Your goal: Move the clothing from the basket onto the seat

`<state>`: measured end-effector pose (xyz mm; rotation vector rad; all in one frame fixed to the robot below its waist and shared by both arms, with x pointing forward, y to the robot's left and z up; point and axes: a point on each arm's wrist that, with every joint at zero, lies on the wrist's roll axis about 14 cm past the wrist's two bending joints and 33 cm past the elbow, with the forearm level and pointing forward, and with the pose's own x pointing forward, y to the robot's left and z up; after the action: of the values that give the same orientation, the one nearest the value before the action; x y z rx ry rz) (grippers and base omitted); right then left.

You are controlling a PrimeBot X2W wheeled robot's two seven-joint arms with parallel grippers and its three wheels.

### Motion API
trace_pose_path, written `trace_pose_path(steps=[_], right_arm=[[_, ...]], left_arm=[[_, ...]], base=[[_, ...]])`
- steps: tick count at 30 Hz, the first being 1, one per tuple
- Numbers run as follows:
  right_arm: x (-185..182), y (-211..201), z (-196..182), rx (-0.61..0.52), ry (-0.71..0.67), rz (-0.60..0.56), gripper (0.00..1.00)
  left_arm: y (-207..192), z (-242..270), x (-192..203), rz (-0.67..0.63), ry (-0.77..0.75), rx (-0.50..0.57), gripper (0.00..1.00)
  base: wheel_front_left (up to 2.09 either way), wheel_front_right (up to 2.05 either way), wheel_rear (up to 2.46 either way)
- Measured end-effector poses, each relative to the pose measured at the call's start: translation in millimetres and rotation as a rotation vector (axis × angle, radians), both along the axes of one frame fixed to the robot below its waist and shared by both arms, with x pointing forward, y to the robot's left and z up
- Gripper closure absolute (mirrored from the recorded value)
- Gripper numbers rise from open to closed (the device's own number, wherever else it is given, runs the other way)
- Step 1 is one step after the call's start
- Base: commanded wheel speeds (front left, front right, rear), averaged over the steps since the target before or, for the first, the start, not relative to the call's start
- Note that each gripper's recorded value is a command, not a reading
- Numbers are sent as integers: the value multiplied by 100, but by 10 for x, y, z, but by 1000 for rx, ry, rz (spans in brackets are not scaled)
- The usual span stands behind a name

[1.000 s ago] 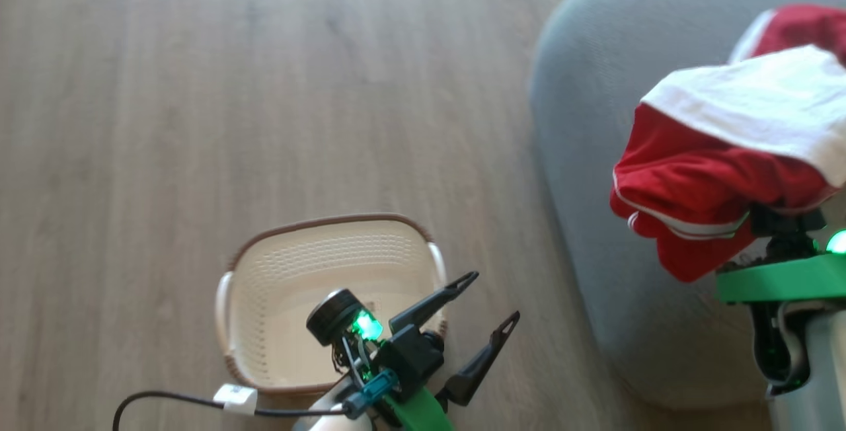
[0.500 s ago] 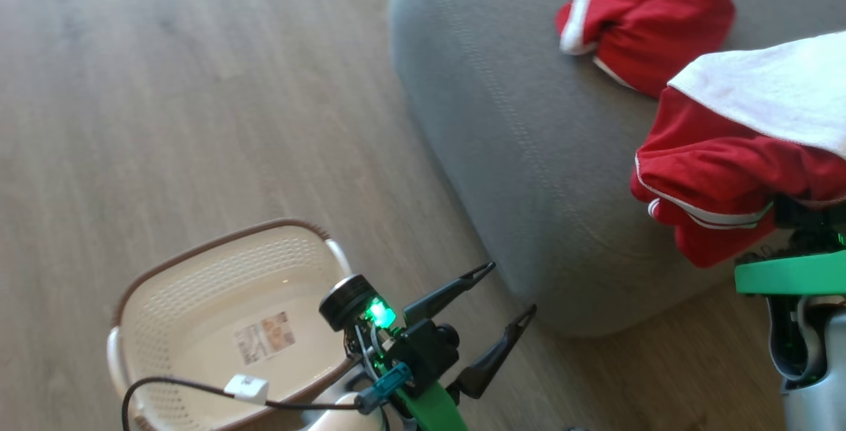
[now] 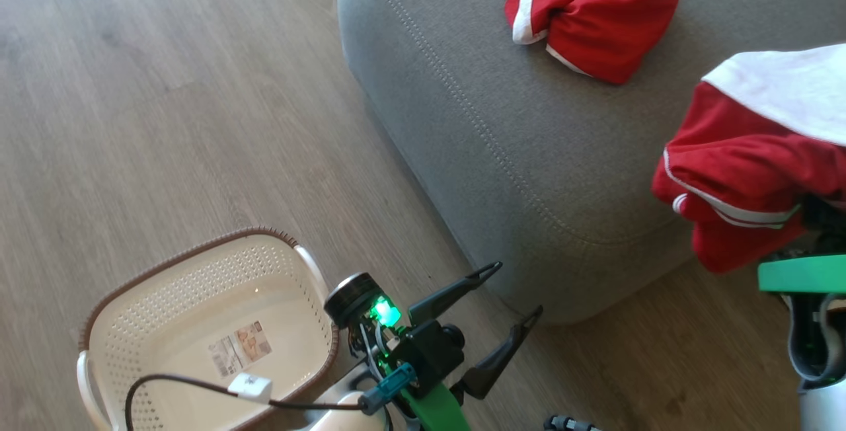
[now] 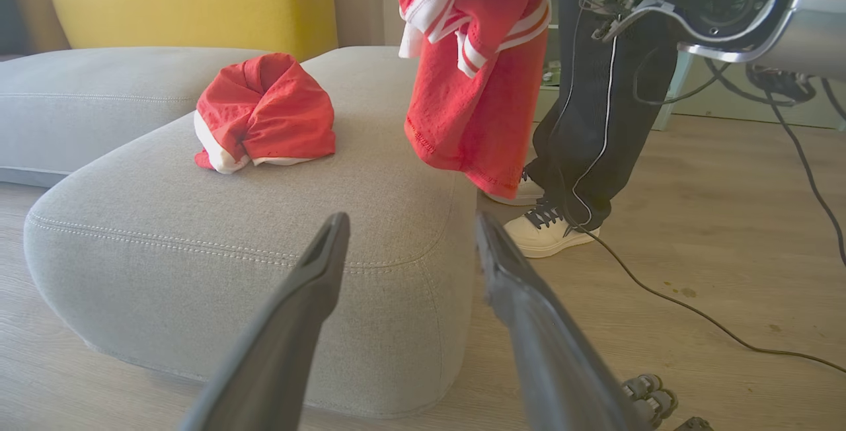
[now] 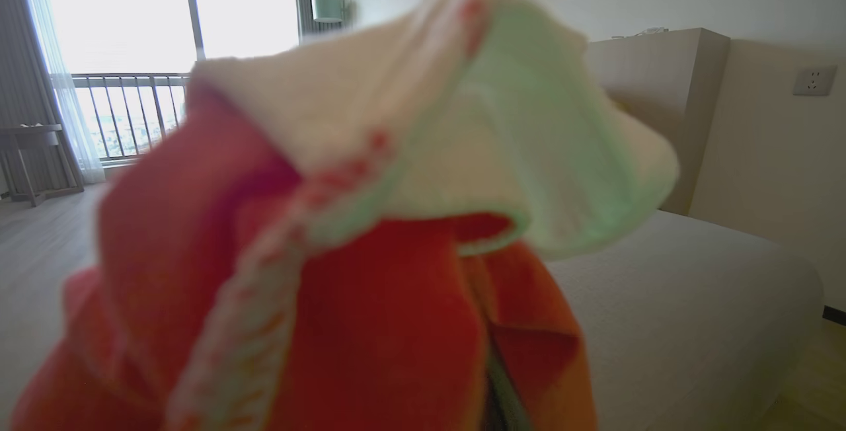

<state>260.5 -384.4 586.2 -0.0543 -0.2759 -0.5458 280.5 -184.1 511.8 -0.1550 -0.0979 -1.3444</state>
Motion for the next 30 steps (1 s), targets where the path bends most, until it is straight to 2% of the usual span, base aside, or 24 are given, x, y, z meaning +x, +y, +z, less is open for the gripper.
trace_pose_path(steps=[5,11,16,22,27,30], right_arm=[[32,-72,-18,6,0,-25,100],[231,-197,167,-41,-31,-41,100],[619,-274,428,-134,-57,-31,100],[1209,-351,687,-236,-86,-1,100],[1752,-400,771,-298,-84,31,100],[1998,-531,692,-293,-63,14,100]], left_arm=[[45,-38,87,26,13,1,0],[60,-86,247,42,13,-3,0],[87,-207,512,52,1,-5,0],[189,-635,774,43,24,43,0],[252,-970,946,48,64,64,0],[261,-1088,1017,55,89,56,0]], base=[[0,0,0],[0,0,0],[0,0,0],[0,0,0],[0,0,0],[0,0,0]])
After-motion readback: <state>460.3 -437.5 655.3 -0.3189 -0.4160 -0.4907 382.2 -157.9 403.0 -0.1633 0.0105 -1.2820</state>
